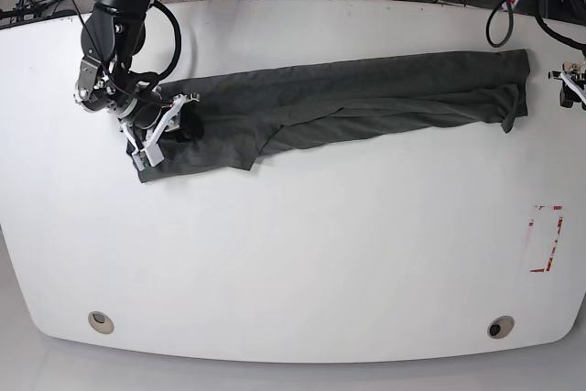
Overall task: Fold the T-shirt properly
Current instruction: 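Hold the band end with the right gripper while the left gripper adjusts its end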
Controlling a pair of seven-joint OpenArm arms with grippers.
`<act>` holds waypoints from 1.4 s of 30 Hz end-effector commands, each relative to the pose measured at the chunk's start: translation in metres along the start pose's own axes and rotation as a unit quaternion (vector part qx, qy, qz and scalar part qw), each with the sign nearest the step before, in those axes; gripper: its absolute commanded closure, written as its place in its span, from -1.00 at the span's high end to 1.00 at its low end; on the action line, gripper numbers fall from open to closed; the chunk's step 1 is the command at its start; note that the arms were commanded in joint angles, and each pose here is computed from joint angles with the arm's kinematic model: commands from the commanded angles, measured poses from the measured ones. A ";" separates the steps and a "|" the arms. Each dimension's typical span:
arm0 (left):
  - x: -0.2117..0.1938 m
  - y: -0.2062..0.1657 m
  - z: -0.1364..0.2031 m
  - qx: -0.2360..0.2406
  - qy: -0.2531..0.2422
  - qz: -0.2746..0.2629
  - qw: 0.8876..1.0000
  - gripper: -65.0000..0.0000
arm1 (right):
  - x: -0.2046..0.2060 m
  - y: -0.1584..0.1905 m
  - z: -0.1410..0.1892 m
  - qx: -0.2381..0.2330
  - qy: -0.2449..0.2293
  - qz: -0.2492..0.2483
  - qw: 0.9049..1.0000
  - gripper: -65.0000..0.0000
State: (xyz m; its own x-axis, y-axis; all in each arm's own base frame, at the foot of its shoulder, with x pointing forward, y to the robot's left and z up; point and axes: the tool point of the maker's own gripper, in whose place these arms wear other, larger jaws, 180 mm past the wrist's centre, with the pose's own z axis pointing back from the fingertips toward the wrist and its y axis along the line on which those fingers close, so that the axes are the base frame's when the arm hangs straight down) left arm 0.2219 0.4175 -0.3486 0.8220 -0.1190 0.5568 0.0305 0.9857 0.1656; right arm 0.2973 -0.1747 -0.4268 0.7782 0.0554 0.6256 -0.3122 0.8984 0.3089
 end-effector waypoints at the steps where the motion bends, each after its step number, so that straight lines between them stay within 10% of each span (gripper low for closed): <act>1: 0.012 0.010 0.014 -0.004 -0.024 0.019 1.000 -0.19 | -0.010 -0.010 0.002 -0.022 0.033 0.006 0.999 -0.56; 19: 0.065 -0.125 0.021 -0.142 -0.098 -0.025 0.985 -0.18 | -0.009 -0.008 0.002 -0.020 0.031 0.005 0.999 -0.56; 34: 0.055 -0.088 0.003 -0.007 -0.033 -0.086 0.996 -0.18 | -0.008 -0.008 0.002 -0.019 0.029 0.005 0.999 -0.56; 42: 0.035 -0.102 -0.018 -0.033 0.009 -0.097 0.995 -0.19 | -0.008 -0.008 0.002 -0.019 0.029 0.005 0.999 -0.56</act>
State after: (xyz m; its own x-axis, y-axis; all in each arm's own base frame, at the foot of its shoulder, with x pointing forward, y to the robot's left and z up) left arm 0.2540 0.3044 -0.3686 0.8143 -0.2992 0.4973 0.2357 0.9535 0.1877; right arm 0.2978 -0.1738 -0.4265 0.7779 0.0498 0.6265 -0.3089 0.8984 0.3121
